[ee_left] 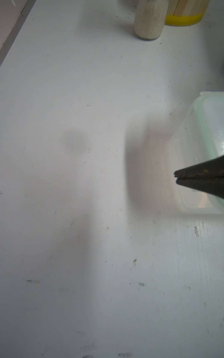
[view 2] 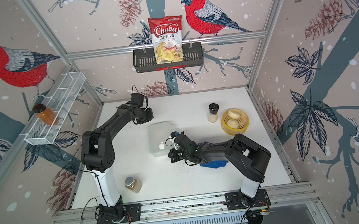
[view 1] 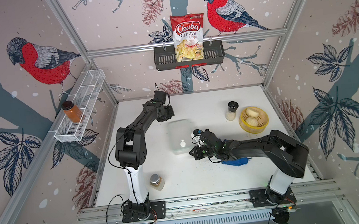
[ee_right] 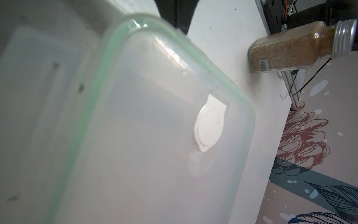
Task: Wipe the insides of the lunch boxes
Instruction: Adjust the lunch box at the center of the board.
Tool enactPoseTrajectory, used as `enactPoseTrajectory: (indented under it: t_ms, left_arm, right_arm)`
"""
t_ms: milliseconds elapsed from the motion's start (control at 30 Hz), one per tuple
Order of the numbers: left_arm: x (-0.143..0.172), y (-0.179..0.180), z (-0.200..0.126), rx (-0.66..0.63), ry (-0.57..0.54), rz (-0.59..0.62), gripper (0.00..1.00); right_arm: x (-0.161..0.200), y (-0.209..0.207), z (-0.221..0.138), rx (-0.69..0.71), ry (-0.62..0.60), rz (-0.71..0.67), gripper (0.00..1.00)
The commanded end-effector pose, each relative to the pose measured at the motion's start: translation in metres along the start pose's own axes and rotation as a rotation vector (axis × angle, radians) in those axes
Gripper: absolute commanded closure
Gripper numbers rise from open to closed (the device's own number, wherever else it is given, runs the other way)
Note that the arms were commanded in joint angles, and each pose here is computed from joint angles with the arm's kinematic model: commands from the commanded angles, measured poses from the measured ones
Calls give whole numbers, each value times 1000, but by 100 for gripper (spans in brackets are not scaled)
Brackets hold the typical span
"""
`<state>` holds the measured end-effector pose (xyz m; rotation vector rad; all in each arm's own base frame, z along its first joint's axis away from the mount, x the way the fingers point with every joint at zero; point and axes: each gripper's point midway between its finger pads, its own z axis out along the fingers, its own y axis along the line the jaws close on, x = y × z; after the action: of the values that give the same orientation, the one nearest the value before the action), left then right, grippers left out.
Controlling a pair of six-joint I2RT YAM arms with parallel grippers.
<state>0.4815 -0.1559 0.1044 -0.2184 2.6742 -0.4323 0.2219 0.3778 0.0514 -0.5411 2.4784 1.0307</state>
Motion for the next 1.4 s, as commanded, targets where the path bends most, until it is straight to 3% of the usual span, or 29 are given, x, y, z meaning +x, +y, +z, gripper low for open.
enactPoseTrajectory:
  t_ms: [0, 233, 433, 733, 900, 1167, 1267, 1367]
  left_arm:
    - [-7, 0, 11, 9, -10, 3, 100]
    - [17, 5, 30, 35, 43, -19, 100]
    - [64, 17, 20, 8, 95, -32, 100]
    - [124, 49, 3, -83, 155, -75, 100]
    - [124, 55, -14, -120, 139, -89, 100]
    - [49, -4, -101, -46, -88, 16, 100]
    - [52, -42, -114, 60, -128, 97, 100]
    - [67, -53, -111, 105, -106, 115, 100]
  right_arm:
    - [-3, -13, 3, 0, 12, 20, 100]
    - [-39, -29, -3, -16, -54, 31, 100]
    - [-69, -53, -6, 44, -79, 29, 100]
    - [-75, -94, -21, 118, -97, 71, 100]
    - [-73, -105, -41, 102, -124, 104, 99]
    - [-64, -103, -84, -107, -186, 182, 72]
    - [-61, -88, -89, -218, -180, 162, 57]
    - [-60, -78, -93, -336, -192, 191, 43]
